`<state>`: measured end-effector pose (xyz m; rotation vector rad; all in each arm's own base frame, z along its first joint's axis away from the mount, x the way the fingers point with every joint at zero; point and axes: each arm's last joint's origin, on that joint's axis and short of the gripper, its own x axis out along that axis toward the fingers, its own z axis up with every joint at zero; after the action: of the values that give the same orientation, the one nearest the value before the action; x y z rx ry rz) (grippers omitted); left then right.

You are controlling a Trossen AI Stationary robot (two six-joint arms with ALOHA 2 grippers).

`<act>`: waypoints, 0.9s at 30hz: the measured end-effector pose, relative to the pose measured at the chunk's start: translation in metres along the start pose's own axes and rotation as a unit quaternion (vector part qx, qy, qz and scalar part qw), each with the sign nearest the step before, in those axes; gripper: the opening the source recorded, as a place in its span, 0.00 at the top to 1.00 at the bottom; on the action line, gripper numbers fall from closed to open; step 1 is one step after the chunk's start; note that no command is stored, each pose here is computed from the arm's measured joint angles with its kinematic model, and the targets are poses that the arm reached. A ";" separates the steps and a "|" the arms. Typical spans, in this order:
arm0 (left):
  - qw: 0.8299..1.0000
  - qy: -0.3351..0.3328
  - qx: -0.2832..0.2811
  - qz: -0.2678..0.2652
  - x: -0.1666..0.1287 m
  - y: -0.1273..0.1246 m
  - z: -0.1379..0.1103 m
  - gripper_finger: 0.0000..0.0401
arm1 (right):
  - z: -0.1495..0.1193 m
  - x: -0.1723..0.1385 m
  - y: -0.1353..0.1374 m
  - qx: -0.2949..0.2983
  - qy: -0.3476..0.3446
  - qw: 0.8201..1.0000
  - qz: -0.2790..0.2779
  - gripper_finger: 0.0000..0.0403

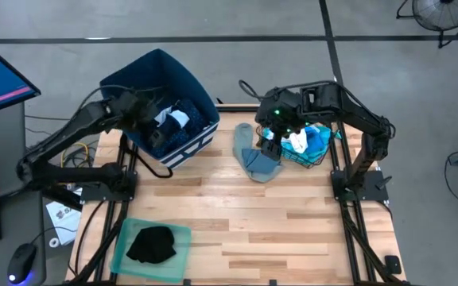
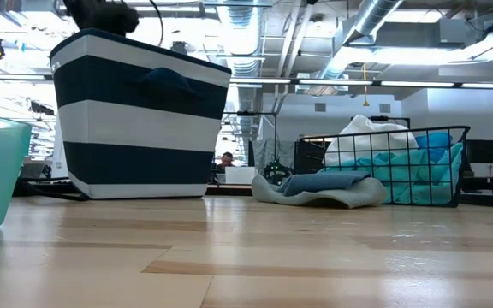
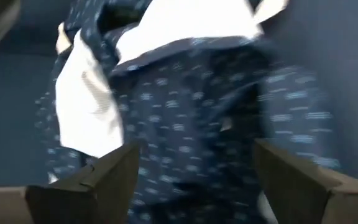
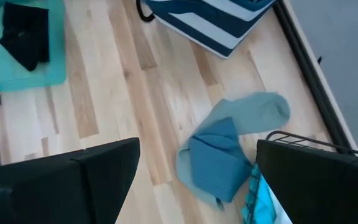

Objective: Pick & Place Cloths
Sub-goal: Put the dark blue cloth into the blue laundry organizer

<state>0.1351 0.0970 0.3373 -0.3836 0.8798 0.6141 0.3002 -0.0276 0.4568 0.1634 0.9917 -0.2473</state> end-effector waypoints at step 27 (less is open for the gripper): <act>0.988 0.095 0.085 0.088 0.083 -0.001 -0.011 0.48 | -0.004 -0.006 0.044 -0.016 -0.036 0.999 0.027 0.22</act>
<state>0.1689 0.1181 0.2639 -0.2124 1.1490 0.6659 0.3064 0.0161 0.4606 0.1507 0.9187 -0.1859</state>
